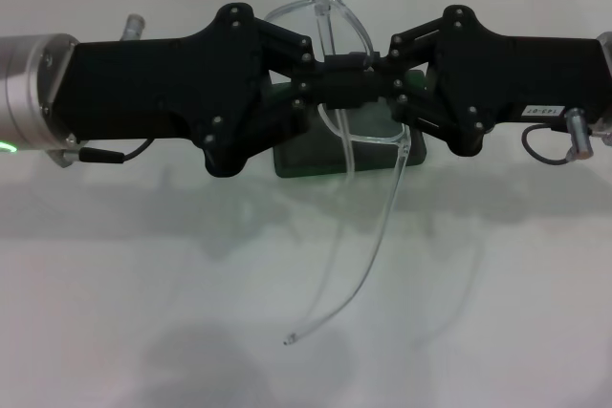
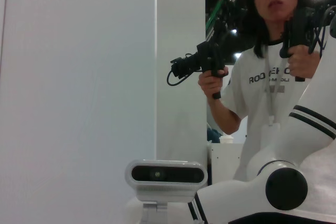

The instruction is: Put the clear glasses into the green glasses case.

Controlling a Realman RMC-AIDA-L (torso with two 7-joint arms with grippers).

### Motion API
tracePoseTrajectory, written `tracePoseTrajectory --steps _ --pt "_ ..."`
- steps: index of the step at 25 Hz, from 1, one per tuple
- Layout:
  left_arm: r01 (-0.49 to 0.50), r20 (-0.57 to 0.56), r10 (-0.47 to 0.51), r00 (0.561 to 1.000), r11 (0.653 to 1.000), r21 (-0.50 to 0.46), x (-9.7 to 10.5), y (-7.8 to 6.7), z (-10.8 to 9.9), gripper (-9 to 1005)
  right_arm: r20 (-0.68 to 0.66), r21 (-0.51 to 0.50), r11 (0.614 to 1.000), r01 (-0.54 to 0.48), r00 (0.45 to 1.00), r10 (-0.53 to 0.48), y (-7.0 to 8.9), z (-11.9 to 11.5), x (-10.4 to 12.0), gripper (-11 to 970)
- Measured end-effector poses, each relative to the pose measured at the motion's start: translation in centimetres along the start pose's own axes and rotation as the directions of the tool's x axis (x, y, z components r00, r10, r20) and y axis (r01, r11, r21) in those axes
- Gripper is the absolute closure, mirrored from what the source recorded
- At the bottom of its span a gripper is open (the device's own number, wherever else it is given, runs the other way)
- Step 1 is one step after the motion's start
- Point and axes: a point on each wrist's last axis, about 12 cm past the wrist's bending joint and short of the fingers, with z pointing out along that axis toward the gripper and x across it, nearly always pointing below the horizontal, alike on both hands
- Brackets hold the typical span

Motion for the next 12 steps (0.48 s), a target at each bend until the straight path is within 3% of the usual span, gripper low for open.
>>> tracePoseTrajectory --steps 12 --pt "0.009 0.063 -0.005 0.998 0.998 -0.064 0.18 0.38 0.17 941 0.022 0.007 1.0 0.008 1.0 -0.008 0.24 -0.15 0.23 887"
